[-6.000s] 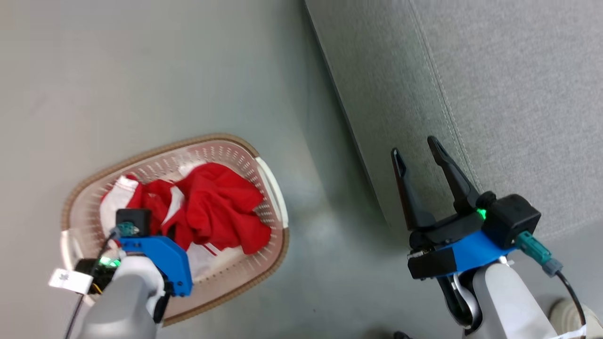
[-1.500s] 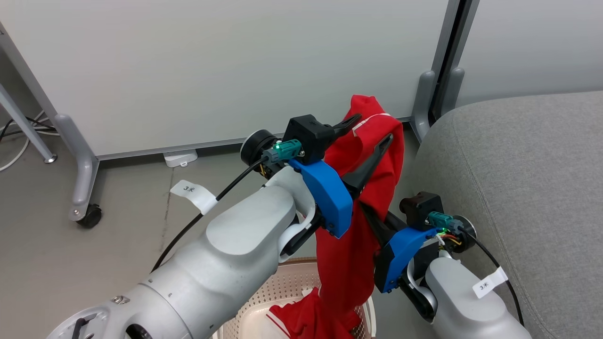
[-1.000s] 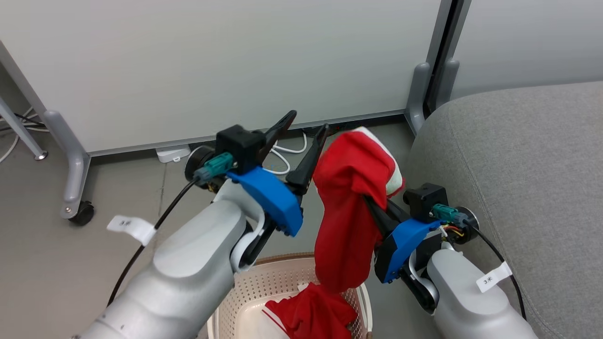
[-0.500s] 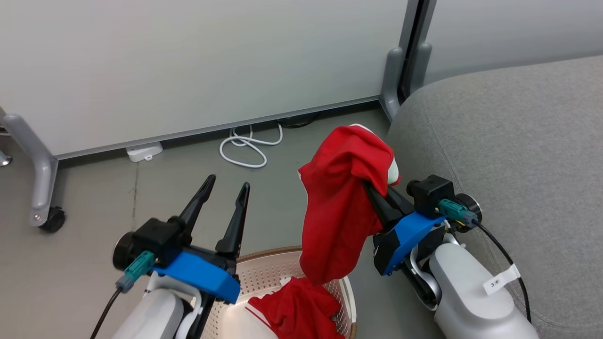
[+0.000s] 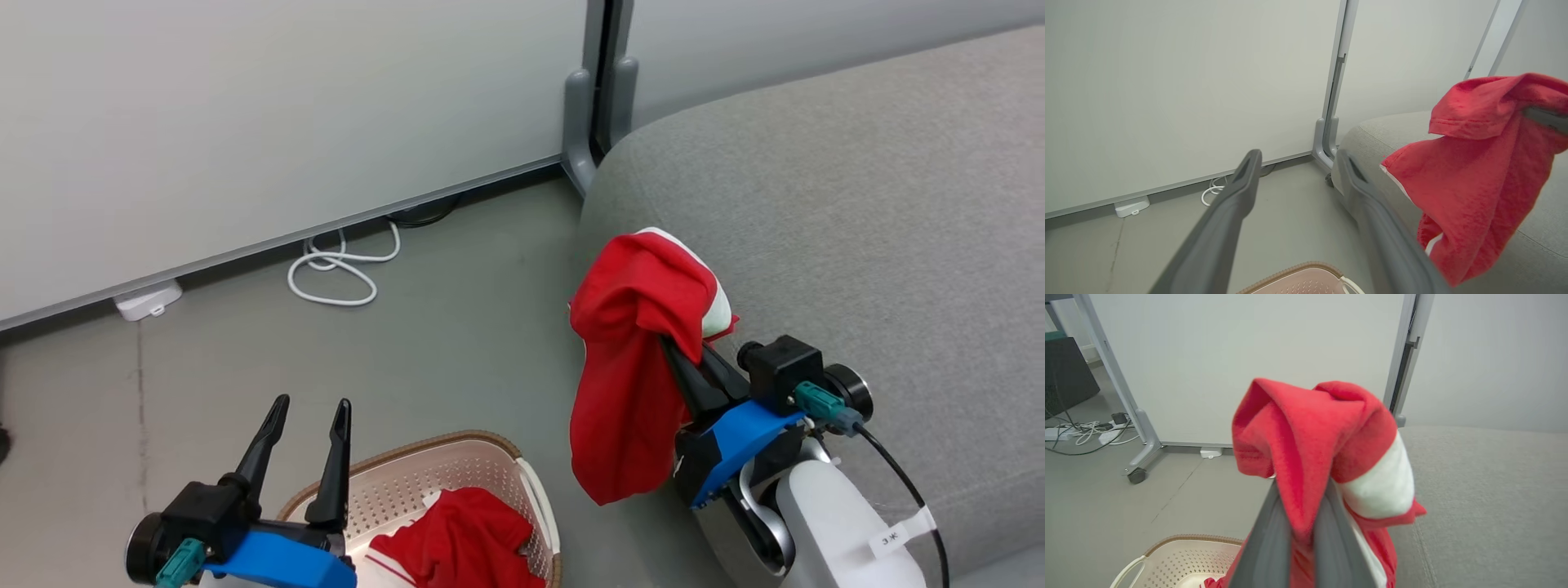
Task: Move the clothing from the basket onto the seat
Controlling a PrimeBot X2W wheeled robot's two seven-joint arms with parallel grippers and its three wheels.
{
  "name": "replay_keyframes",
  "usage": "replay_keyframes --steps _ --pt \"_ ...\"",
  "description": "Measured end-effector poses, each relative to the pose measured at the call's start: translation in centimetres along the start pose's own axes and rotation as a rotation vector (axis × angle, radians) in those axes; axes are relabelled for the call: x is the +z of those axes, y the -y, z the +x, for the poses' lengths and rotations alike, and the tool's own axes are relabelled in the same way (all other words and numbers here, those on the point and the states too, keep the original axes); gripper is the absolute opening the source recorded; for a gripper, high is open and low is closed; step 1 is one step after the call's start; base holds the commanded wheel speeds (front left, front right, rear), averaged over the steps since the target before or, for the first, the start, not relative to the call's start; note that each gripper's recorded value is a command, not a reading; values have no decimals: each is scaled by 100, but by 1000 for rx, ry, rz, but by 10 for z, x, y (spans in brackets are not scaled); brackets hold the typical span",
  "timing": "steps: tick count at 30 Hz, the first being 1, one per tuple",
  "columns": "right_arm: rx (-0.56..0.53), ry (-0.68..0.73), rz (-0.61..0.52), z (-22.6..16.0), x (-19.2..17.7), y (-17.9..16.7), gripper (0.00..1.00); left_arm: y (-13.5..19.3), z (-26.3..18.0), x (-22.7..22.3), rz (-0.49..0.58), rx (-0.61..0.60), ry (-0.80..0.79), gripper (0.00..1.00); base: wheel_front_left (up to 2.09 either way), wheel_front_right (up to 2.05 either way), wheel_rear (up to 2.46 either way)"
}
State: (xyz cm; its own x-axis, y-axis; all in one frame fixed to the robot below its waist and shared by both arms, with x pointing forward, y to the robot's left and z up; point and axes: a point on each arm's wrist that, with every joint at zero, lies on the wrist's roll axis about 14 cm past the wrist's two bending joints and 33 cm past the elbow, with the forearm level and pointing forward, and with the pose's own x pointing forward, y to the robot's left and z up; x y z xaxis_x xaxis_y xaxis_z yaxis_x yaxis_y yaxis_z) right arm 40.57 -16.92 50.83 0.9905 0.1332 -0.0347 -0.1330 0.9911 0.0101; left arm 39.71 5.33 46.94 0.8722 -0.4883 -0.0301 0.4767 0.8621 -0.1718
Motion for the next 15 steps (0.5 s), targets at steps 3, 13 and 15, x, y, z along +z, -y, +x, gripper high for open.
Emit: replay_keyframes --steps 3,13,15 --pt "-49 2 5 -15 0 14 0 9 3 -6 -5 -29 -13 100 0 0 0" --pt "-211 -12 27 -66 -3 54 0 52 31 -14 6 -182 -31 100 0 0 0" --pt "-241 -18 32 -76 -5 60 0 61 36 -15 5 -208 -34 100 0 0 0"
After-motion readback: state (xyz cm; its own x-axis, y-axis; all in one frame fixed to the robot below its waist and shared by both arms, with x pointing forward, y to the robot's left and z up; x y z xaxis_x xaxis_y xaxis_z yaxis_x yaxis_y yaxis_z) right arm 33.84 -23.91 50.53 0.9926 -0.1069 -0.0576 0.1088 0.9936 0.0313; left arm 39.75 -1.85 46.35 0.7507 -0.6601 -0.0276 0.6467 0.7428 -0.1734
